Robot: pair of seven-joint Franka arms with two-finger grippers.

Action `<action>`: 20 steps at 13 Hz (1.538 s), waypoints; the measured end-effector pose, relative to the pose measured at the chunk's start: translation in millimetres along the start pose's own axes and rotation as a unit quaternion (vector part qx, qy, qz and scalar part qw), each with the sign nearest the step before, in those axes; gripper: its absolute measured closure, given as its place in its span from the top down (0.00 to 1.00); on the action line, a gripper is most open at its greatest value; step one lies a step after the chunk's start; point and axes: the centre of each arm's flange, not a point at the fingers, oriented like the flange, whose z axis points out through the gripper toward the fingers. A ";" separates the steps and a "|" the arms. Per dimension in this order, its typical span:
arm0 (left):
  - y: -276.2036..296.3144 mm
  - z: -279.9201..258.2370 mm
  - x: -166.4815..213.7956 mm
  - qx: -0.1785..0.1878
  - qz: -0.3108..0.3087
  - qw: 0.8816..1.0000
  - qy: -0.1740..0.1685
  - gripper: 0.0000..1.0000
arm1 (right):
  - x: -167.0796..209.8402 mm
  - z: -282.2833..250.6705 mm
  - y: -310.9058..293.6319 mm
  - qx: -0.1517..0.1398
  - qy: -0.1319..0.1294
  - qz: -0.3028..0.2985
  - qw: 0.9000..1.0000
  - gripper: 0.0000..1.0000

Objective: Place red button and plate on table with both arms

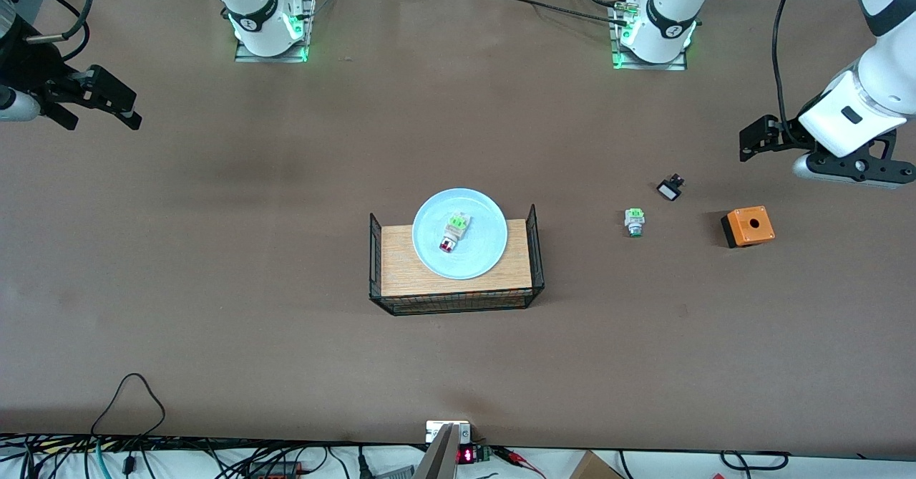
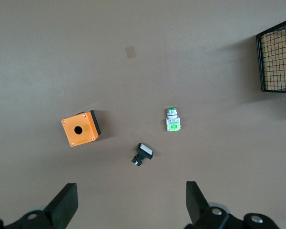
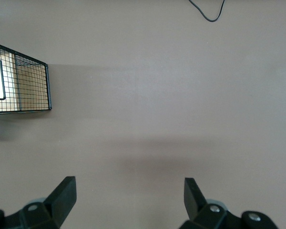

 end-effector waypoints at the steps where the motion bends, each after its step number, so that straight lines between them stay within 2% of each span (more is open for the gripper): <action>1: 0.0 0.0 0.0 0.000 0.000 1.000 0.000 1.00 | -0.7 0.6 0.0 0.000 -0.003 0.001 1.000 1.00; 9: 1.7 0.4 0.0 -0.001 0.001 1.000 -0.001 1.00 | -2.5 2.9 -5.7 -0.002 -0.012 -0.005 1.000 1.00; 11: 14.5 -3.0 -0.1 -0.020 0.007 1.000 -0.002 1.00 | -2.6 3.1 -6.4 -0.002 -0.012 -0.005 1.000 1.00; 15: 66.9 -25.3 9.8 -0.034 0.023 0.999 0.010 1.00 | -1.6 7.2 -6.6 -0.003 -0.018 -0.005 1.000 1.00; 18: 138.1 -35.2 24.6 -0.043 0.027 0.999 0.015 1.00 | 1.4 17.3 -5.6 -0.007 -0.028 -0.005 1.000 1.00; 20: 188.3 -26.7 33.0 -0.050 0.056 0.997 0.011 1.00 | 1.9 24.7 -4.5 -0.010 -0.036 -0.004 0.999 1.00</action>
